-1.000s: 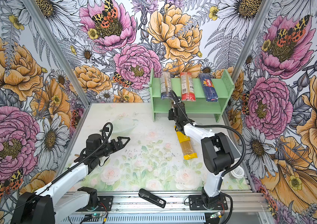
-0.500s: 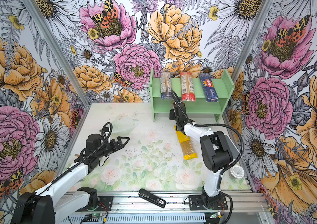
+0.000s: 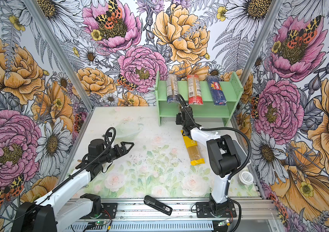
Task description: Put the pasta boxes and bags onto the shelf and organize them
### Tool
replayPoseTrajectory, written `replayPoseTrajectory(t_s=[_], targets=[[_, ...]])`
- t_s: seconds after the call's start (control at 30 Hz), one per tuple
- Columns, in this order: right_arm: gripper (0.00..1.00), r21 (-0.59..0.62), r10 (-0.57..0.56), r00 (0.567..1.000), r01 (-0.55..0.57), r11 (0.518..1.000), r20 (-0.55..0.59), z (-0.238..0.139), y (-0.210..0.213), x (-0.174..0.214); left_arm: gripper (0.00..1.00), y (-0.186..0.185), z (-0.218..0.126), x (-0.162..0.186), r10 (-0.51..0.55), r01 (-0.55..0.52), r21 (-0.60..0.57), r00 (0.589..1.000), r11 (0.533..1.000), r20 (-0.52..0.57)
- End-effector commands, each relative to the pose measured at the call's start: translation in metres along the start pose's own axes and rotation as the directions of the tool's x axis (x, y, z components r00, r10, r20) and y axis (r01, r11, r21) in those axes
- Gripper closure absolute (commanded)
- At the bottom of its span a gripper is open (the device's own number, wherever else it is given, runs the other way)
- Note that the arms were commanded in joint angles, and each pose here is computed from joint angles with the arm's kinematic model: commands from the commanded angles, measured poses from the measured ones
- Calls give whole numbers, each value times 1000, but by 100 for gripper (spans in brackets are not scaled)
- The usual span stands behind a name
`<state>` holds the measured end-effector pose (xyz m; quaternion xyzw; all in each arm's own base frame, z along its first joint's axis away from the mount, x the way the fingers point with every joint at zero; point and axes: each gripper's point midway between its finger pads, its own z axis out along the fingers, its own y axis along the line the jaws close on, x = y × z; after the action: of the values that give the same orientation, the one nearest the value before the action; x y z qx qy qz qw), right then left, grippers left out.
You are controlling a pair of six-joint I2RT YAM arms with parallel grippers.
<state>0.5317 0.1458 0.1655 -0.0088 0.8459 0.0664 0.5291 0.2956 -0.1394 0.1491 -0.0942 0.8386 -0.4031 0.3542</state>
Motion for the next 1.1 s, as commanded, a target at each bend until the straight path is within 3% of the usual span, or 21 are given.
replayPoseTrajectory(t_s=[0.0, 1.07], targets=[[100, -7, 47, 977, -47, 999, 207, -7, 2, -61, 1, -3, -3, -2, 18, -18, 14, 1000, 1000, 3], [81, 34, 44, 984, -51, 998, 170, 2, -9, -45, 1, 2, -10, -2, 8, -8, 12, 1000, 1000, 23]])
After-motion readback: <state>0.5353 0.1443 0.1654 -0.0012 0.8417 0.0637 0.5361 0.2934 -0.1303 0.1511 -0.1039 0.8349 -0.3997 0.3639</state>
